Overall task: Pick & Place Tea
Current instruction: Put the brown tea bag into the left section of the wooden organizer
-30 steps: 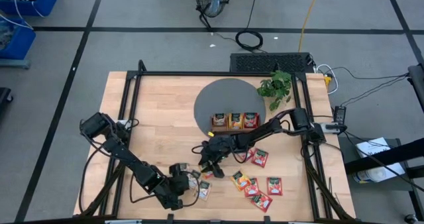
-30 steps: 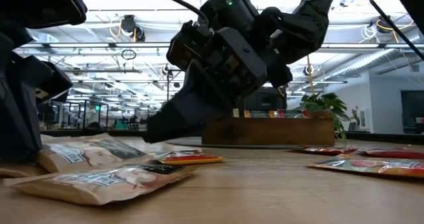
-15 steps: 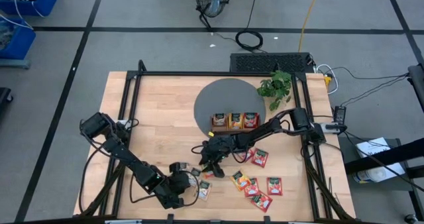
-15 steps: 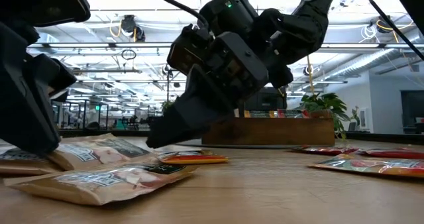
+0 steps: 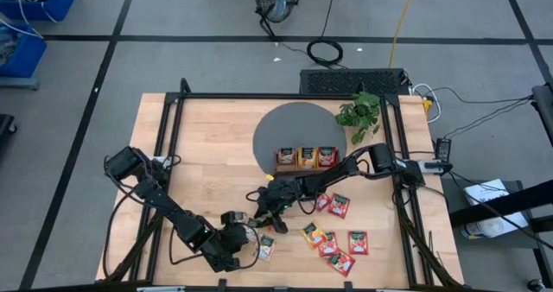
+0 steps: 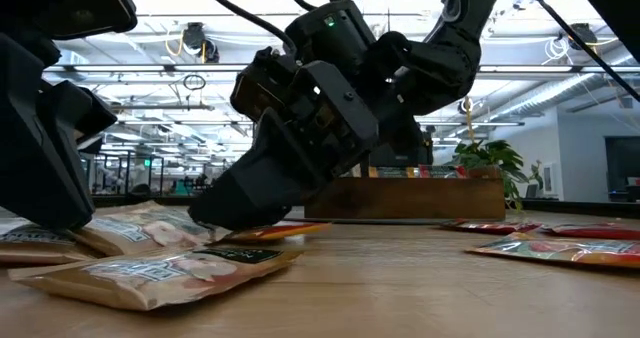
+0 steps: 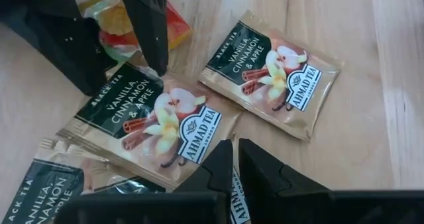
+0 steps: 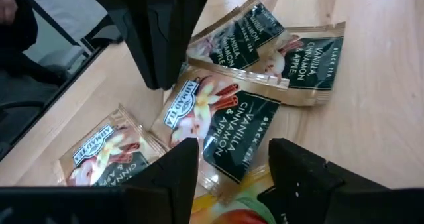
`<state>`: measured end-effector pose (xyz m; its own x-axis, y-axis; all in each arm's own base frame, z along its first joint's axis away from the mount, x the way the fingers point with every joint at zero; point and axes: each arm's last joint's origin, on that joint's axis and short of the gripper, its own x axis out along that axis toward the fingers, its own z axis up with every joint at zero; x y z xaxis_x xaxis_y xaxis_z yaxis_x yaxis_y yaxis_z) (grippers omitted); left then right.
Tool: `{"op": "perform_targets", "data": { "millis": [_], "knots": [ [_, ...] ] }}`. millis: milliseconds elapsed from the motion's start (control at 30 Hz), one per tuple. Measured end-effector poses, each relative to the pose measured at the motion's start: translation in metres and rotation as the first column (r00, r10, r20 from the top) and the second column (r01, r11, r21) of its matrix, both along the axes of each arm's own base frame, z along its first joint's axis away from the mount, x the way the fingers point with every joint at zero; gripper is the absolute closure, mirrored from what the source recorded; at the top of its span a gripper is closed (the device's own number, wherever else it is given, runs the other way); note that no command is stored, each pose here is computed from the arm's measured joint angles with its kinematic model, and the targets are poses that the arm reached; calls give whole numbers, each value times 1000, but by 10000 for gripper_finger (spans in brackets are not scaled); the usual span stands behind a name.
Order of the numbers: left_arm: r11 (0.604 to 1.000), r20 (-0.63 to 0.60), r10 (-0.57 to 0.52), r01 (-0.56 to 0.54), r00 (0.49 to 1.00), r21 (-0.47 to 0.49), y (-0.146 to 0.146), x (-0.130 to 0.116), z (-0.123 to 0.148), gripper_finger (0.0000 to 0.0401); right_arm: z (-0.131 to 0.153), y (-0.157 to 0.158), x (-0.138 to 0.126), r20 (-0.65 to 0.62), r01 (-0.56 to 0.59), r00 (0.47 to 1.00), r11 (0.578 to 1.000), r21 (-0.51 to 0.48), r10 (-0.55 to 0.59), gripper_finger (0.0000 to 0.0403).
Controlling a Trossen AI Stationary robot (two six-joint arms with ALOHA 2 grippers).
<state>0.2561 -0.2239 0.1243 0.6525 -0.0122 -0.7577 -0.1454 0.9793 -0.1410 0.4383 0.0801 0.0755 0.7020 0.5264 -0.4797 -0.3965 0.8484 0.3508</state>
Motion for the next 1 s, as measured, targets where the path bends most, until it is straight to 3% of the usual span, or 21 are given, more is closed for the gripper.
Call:
{"op": "perform_targets", "data": {
  "millis": [433,600,800,1000],
  "knots": [
    [999,-10,12,-11,1000,30,0,5,-18,370,-2,0,-1,-9,-48,999,999,9,48,243],
    [999,-13,5,-5,1000,34,0,5,-18,370,-2,-1,-2,-10,-44,999,999,8,44,292],
    [999,-17,-5,6,1000,41,0,5,-19,370,-2,-3,-1,10,-57,998,998,-15,58,385],
    [994,5,-61,61,998,86,-1,7,-18,370,13,-4,-4,5,-43,999,998,-51,44,395]
  ]
}}
